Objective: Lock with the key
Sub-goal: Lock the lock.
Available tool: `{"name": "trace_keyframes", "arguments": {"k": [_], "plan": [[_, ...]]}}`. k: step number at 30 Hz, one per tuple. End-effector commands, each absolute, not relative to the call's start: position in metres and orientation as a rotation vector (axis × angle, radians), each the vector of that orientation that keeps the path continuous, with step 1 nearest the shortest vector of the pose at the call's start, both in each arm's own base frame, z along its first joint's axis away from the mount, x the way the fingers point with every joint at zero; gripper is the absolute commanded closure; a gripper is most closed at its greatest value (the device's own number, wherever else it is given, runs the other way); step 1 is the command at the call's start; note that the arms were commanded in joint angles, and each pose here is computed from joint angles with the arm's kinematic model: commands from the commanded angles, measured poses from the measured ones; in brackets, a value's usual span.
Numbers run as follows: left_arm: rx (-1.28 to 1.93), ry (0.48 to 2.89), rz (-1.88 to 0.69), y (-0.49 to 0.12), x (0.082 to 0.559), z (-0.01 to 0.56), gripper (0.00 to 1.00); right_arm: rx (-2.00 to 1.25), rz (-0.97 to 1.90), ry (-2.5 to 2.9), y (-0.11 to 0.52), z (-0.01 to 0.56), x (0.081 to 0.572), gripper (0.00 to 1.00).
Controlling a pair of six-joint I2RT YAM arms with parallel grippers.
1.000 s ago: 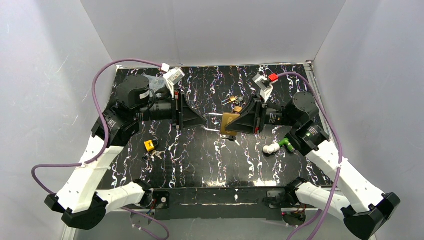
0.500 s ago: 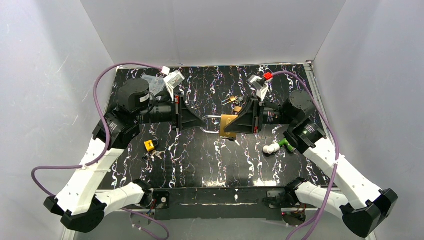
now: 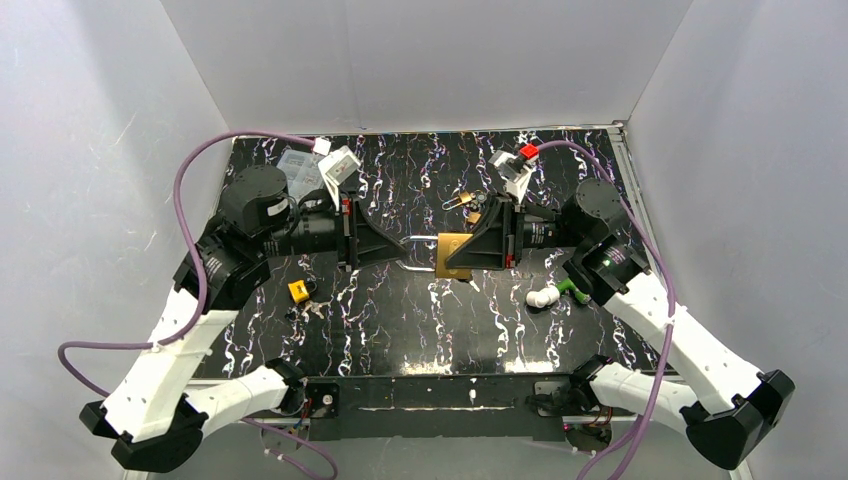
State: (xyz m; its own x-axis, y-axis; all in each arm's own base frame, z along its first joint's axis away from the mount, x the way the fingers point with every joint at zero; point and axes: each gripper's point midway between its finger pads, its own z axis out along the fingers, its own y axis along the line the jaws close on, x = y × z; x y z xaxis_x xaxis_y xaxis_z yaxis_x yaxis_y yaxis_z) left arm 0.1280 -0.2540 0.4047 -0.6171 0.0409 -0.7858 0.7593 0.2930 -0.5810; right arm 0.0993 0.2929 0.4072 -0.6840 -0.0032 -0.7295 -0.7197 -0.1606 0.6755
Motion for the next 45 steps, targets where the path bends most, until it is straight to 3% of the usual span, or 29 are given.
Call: {"name": "trace_keyframes", "arguments": {"k": [1, 14, 26, 45], "plan": [[0.710, 1.911, -1.404, -0.266, 0.131, 0.399, 1.00, -0.912, 1.826, 1.371, 0.296, 0.455, 0.087, 0.99], [0.677, 1.967, -1.340, -0.276, 0.144, 0.379, 1.00, -0.927, 1.809, 1.390, 0.309, 0.454, 0.085, 0.99], [0.669, 2.058, -1.211, -0.292, 0.149, 0.364, 1.00, -0.790, 1.626, 1.521, 0.323, 0.437, 0.113, 0.99], [0.681, 1.815, -1.517, -0.324, 0.118, 0.430, 1.00, -0.746, 1.506, 1.693, 0.342, 0.384, 0.138, 0.99]]}}
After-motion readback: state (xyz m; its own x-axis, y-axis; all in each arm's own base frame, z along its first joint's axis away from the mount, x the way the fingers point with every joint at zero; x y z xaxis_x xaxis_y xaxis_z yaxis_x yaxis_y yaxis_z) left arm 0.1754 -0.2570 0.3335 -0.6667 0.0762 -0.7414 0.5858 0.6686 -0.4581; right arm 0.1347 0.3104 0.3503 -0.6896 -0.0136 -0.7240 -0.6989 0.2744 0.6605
